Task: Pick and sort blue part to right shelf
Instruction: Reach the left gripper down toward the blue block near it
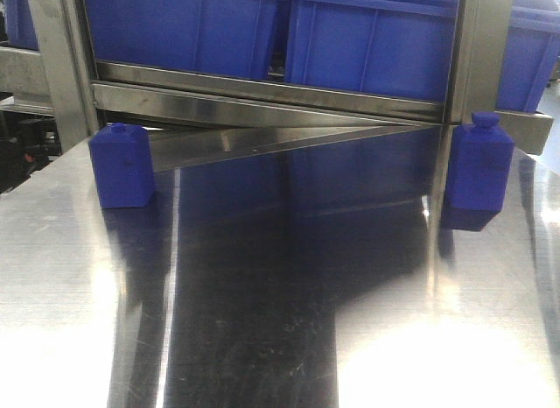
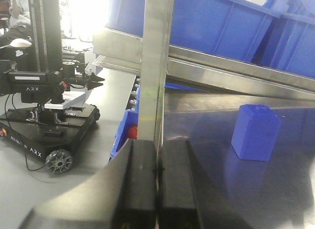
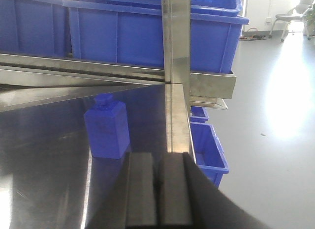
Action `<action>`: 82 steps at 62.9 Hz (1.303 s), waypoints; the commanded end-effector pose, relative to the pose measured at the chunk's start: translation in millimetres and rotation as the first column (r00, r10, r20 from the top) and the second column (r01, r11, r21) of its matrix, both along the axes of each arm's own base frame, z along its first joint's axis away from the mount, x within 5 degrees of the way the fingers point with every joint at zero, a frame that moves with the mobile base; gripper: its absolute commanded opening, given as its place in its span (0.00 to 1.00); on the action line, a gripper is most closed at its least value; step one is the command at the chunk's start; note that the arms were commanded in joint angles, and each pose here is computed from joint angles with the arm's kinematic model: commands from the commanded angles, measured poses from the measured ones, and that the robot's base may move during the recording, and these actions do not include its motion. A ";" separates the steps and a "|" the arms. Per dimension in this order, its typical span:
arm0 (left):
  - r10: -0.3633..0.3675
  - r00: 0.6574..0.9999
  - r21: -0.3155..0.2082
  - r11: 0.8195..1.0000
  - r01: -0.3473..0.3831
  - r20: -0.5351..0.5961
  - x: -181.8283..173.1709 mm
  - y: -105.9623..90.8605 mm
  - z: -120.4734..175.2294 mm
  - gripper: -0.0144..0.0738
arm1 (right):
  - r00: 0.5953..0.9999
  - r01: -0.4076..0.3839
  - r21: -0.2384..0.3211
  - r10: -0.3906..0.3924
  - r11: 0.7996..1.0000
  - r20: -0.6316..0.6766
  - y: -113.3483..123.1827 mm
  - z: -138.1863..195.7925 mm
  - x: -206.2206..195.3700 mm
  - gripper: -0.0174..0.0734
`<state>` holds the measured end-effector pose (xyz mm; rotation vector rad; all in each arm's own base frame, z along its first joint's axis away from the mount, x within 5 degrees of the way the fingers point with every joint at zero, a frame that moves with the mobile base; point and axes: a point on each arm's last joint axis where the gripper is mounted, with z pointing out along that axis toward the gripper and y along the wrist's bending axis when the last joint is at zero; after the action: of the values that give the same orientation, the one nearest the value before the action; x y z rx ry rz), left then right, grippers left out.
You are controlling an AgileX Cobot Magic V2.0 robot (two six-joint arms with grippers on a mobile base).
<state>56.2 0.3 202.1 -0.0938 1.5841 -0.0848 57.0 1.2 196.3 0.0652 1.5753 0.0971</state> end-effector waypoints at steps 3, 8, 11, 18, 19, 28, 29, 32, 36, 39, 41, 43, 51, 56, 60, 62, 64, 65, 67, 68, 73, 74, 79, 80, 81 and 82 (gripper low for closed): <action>-0.007 0.996 -0.004 1.000 0.007 0.084 -0.6 -0.4 0.9 0.30 | 0.991 0.006 -0.010 -0.004 1.000 0.135 -0.3 17.3 -3.5 0.26; -0.007 0.996 -0.004 1.000 0.007 0.084 -0.6 -0.4 0.9 0.30 | 0.991 0.006 -0.010 -0.004 1.000 0.135 -0.3 17.3 -3.5 0.26; -0.007 0.996 -0.004 1.000 0.007 0.084 -0.6 -0.4 0.9 0.30 | 0.991 0.006 -0.010 -0.004 1.000 0.135 -0.3 17.3 -3.5 0.26; -0.007 0.995 -0.004 1.000 0.008 0.097 -0.7 -0.4 2.1 0.30 | 0.991 0.006 -0.010 -0.004 1.000 0.135 -0.3 17.3 -3.5 0.26; -0.007 0.994 -0.004 1.000 0.008 0.105 -0.7 -0.4 2.9 0.30 | 0.991 0.006 -0.010 -0.004 1.000 0.135 -0.3 17.3 -3.5 0.26; -0.008 0.984 -0.003 1.000 0.008 0.180 -1.6 -0.5 9.7 0.30 | 0.991 0.006 -0.010 -0.004 1.000 0.136 -0.3 17.4 -3.5 0.26; -0.008 0.981 -0.003 1.000 0.009 0.194 -1.8 -0.5 11.0 0.30 | 0.991 0.006 -0.010 -0.004 1.000 0.135 -0.3 17.3 -3.5 0.26; -0.008 0.971 -0.003 1.000 0.009 0.240 -2.7 -0.5 15.1 0.30 | 0.991 0.006 -0.010 -0.004 1.000 0.136 -0.3 17.4 -3.5 0.26; -0.007 0.955 -0.009 1.000 0.010 0.297 -4.1 -0.4 20.8 0.30 | 0.991 0.006 -0.010 -0.004 1.000 0.135 -0.3 17.3 -3.5 0.26; -0.007 0.943 -0.009 1.000 0.011 0.333 -5.7 -0.4 27.1 0.30 | 0.991 0.006 -0.010 -0.004 1.000 0.135 -0.3 17.3 -3.5 0.26; -0.007 0.941 -0.009 1.000 0.011 0.338 -6.4 -0.4 31.3 0.30 | 0.991 0.006 -0.010 -0.004 1.000 0.136 -0.3 17.4 -3.5 0.26; -0.008 0.941 -0.002 1.000 0.010 0.338 -7.4 -0.5 37.8 0.30 | 0.990 0.006 -0.010 -0.004 1.000 0.138 -0.3 17.6 -3.5 0.26; -0.008 0.970 0.021 1.000 0.003 0.244 -8.3 -0.5 67.7 0.31 | 0.990 0.006 -0.010 -0.004 1.000 0.142 -0.3 17.9 -3.5 0.26; -0.004 0.987 0.021 1.000 0.000 0.159 -5.4 -0.1 91.5 0.31 | 0.990 0.006 -0.010 -0.004 1.000 0.141 -0.3 17.9 -3.5 0.26; -0.001 0.996 0.021 1.000 -0.001 0.092 0.9 0.1 110.3 0.32 | 0.990 0.006 -0.010 -0.004 1.000 0.139 -0.3 17.7 -3.5 0.26; 0.000 0.998 0.021 1.000 -0.001 0.068 3.9 0.2 119.2 0.34 | 0.991 0.006 -0.010 -0.004 1.000 0.136 -0.3 17.5 -3.5 0.26; 0.001 1.000 0.021 1.000 -0.001 0.026 10.3 0.3 124.1 0.36 | 0.991 0.006 -0.010 -0.004 1.000 0.134 -0.3 17.2 -3.4 0.26; 0.001 1.000 0.018 1.000 -0.001 -0.002 13.8 0.3 127.7 0.38 | 0.991 0.006 -0.010 -0.004 1.000 0.134 -0.3 17.2 -3.4 0.26; 0.001 0.999 0.017 1.000 -0.001 -0.044 19.3 0.3 131.4 0.41 | 0.991 0.006 -0.010 -0.004 1.000 0.134 -0.3 17.2 -3.4 0.26; 0.002 0.998 0.017 1.000 -0.001 -0.064 22.0 0.3 133.1 0.44 | 0.991 0.006 -0.010 -0.004 1.000 0.134 -0.3 17.2 -3.4 0.26; -0.001 0.985 0.005 1.000 0.001 -0.172 38.4 0.1 141.2 0.54 | 0.991 0.006 -0.010 -0.004 1.000 0.134 -0.3 17.2 -3.4 0.26; -0.003 0.980 -0.002 1.000 0.003 -0.199 43.2 -0.2 142.2 0.57 | 0.991 0.006 -0.010 -0.004 1.000 0.134 -0.3 17.2 -3.4 0.26; -0.038 0.954 0.002 0.999 0.040 -0.299 62.5 -3.8 145.2 0.68 | 0.991 0.006 -0.010 -0.004 1.000 0.134 -0.3 17.2 -3.4 0.26; -0.053 0.946 0.007 0.998 0.059 -0.321 67.2 -5.6 145.7 0.70 | 0.991 0.006 -0.010 -0.004 1.000 0.134 -0.3 17.2 -3.4 0.26; -0.068 0.937 0.012 0.997 0.076 -0.342 71.9 -7.3 146.1 0.72 | 0.991 0.006 -0.010 -0.004 1.000 0.134 -0.3 17.2 -3.4 0.26; -0.083 0.931 0.015 0.995 0.094 -0.356 75.1 -9.2 146.2 0.73 | 0.991 0.006 -0.010 -0.004 1.000 0.134 -0.3 17.2 -3.4 0.26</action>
<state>116.0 -2.4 329.5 -0.0737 1.9722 -0.0797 57.0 1.2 196.3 0.0652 1.5753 0.0971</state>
